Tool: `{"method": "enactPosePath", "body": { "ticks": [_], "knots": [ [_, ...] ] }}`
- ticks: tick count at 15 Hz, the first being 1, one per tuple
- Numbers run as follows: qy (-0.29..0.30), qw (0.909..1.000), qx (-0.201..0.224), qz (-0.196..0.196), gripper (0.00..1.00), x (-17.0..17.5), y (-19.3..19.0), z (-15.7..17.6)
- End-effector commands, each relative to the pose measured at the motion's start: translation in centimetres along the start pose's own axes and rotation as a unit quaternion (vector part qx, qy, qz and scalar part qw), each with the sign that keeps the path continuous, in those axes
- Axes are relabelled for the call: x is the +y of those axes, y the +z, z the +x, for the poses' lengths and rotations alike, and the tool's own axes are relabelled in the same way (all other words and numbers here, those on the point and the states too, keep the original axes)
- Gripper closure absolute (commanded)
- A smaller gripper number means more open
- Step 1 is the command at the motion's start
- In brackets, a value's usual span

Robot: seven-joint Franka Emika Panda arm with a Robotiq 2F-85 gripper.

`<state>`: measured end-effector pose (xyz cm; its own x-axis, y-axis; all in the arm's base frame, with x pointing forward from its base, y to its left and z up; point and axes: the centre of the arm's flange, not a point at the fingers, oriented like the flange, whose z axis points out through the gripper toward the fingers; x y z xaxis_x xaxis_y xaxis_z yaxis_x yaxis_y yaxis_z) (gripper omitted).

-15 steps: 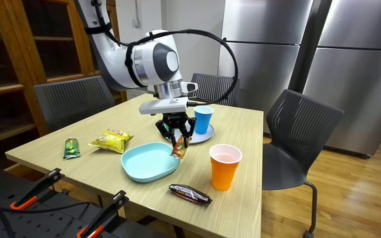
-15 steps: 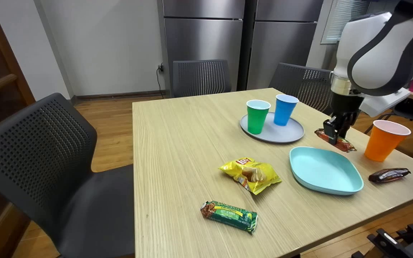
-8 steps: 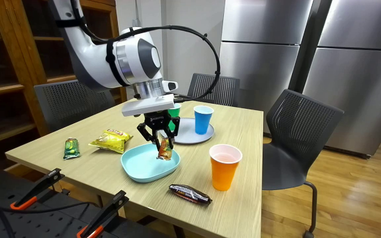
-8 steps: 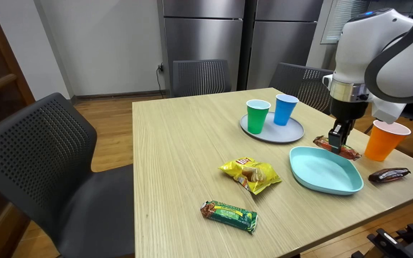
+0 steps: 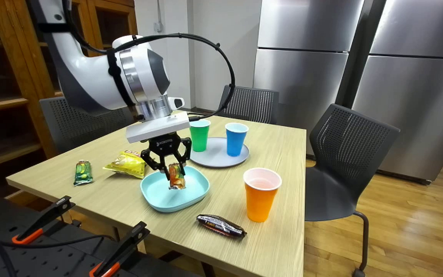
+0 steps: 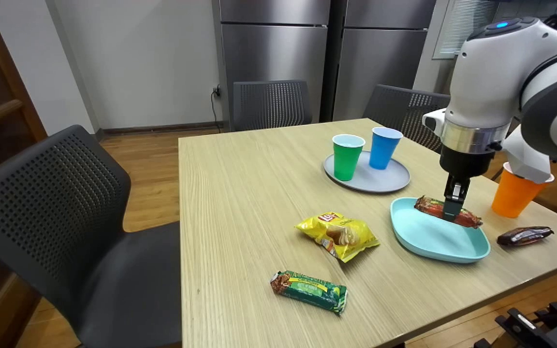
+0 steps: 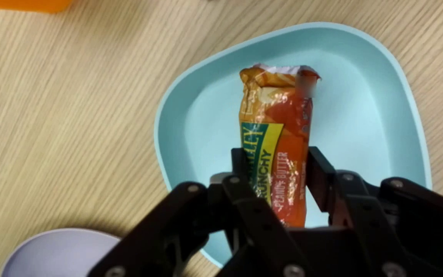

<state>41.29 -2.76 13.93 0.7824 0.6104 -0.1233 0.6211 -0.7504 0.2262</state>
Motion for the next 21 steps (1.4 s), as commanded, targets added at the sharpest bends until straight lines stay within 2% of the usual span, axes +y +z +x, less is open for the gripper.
{"method": "enactPosePath", "body": {
  "ticks": [1, 5, 10, 11, 12, 13, 17, 18, 21],
  "knots": [
    [-0.033, 0.9994, 0.013, -0.004, 0.84, -2.7, -0.1, -0.7],
    [-0.062, 0.998, 0.008, -0.001, 0.84, -3.9, 0.9, -1.0],
    [-0.069, 0.9976, 0.007, 0.003, 0.84, -4.3, 1.3, -0.8],
    [-0.069, 0.9976, 0.005, 0.004, 0.62, -4.4, 1.1, -0.7],
    [-0.068, 0.9977, 0.004, 0.004, 0.34, -4.5, 1.0, -0.6],
    [-0.067, 0.9977, 0.003, 0.005, 0.32, -4.5, 0.9, -0.5],
    [-0.056, 0.9984, 0.004, 0.007, 0.04, -3.9, 0.3, -0.2],
    [-0.052, 0.9986, 0.006, 0.008, 0.0, -3.7, 0.1, -0.2],
    [-0.016, 0.9997, 0.008, 0.018, 0.0, -2.6, -0.7, -0.2]
  ]
}}
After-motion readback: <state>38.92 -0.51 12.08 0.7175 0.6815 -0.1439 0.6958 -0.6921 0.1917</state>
